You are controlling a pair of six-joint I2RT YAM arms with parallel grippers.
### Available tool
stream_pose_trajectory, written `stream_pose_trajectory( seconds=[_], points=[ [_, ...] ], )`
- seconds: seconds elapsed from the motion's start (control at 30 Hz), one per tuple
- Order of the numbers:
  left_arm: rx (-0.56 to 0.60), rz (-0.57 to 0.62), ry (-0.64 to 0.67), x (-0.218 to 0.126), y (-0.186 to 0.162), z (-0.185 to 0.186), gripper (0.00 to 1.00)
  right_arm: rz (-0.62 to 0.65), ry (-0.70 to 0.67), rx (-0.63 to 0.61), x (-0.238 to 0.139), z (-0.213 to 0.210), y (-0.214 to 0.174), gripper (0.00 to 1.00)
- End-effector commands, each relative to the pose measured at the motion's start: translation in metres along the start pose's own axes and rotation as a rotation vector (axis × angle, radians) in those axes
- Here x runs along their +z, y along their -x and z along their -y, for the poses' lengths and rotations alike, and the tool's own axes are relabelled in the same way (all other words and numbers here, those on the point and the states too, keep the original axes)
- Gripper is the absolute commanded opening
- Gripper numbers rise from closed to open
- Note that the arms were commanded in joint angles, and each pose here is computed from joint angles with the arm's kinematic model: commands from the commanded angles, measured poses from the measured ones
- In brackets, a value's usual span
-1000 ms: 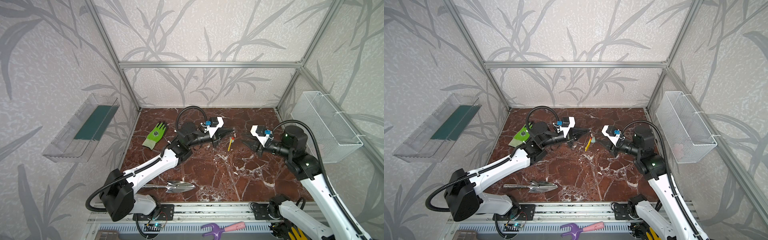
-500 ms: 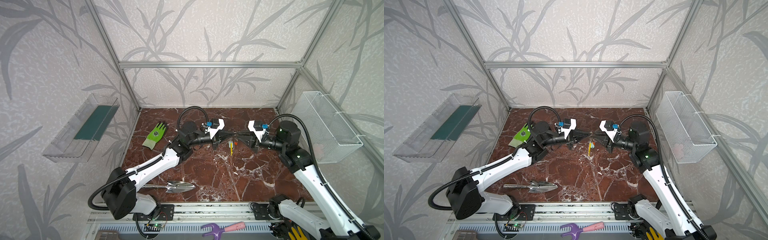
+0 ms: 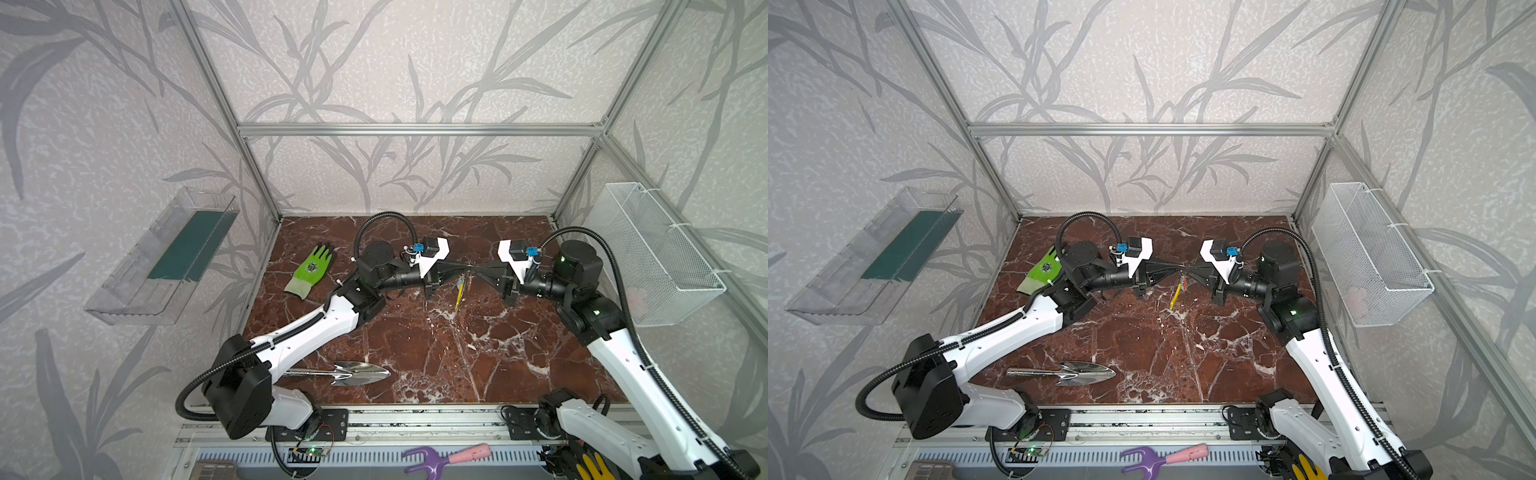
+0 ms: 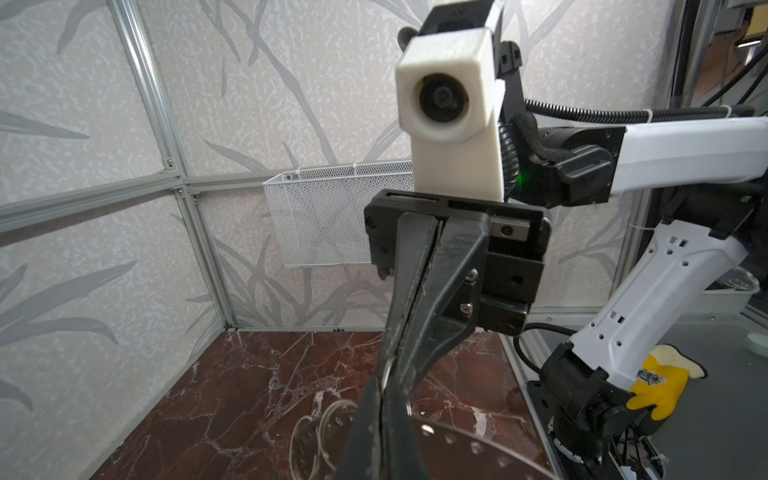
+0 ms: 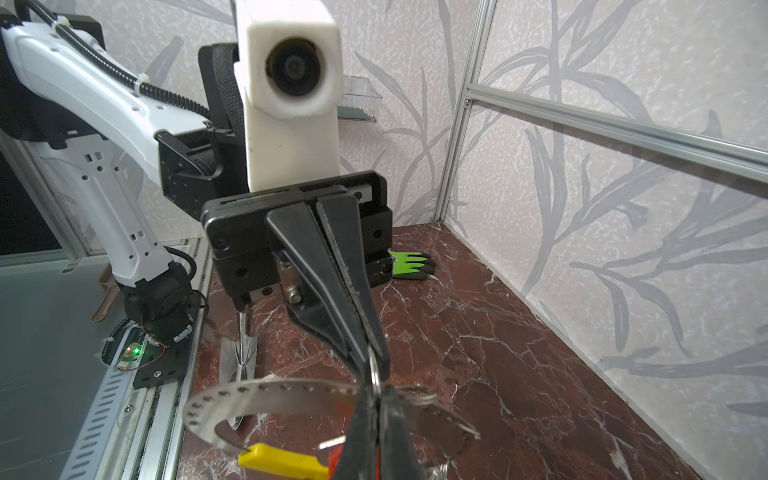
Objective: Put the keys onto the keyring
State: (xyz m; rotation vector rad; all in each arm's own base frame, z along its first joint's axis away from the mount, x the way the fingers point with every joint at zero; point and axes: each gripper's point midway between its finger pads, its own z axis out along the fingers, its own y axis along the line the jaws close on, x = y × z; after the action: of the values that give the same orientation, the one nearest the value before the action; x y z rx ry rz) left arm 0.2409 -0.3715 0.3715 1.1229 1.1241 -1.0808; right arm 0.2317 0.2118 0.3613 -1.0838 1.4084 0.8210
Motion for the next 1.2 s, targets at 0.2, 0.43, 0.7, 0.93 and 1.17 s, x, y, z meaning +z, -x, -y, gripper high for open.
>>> stream_pose_trajectory(
  seconds=[0.2, 0.43, 0.7, 0.93, 1.17],
  points=[
    [0.288, -0.289, 0.067, -0.017, 0.000, -0.011, 0.32, -0.192, -0.035, 0.014, -0.012, 0.000, -0.015, 0.00],
    [0.377, -0.412, -0.011, -0.012, -0.006, 0.003, 0.29, -0.273, -0.029, 0.044, -0.012, -0.001, -0.022, 0.00],
    [0.375, -0.431, -0.042, -0.003, -0.011, 0.008, 0.29, -0.300, -0.006, 0.037, -0.008, -0.007, -0.022, 0.00],
    [0.376, -0.450, -0.063, 0.004, -0.017, 0.011, 0.28, -0.300, 0.010, 0.034, -0.006, -0.011, -0.020, 0.00],
    [0.373, -0.450, -0.080, 0.007, -0.019, 0.014, 0.22, -0.298, 0.016, 0.031, -0.004, -0.012, -0.020, 0.00]
  ],
)
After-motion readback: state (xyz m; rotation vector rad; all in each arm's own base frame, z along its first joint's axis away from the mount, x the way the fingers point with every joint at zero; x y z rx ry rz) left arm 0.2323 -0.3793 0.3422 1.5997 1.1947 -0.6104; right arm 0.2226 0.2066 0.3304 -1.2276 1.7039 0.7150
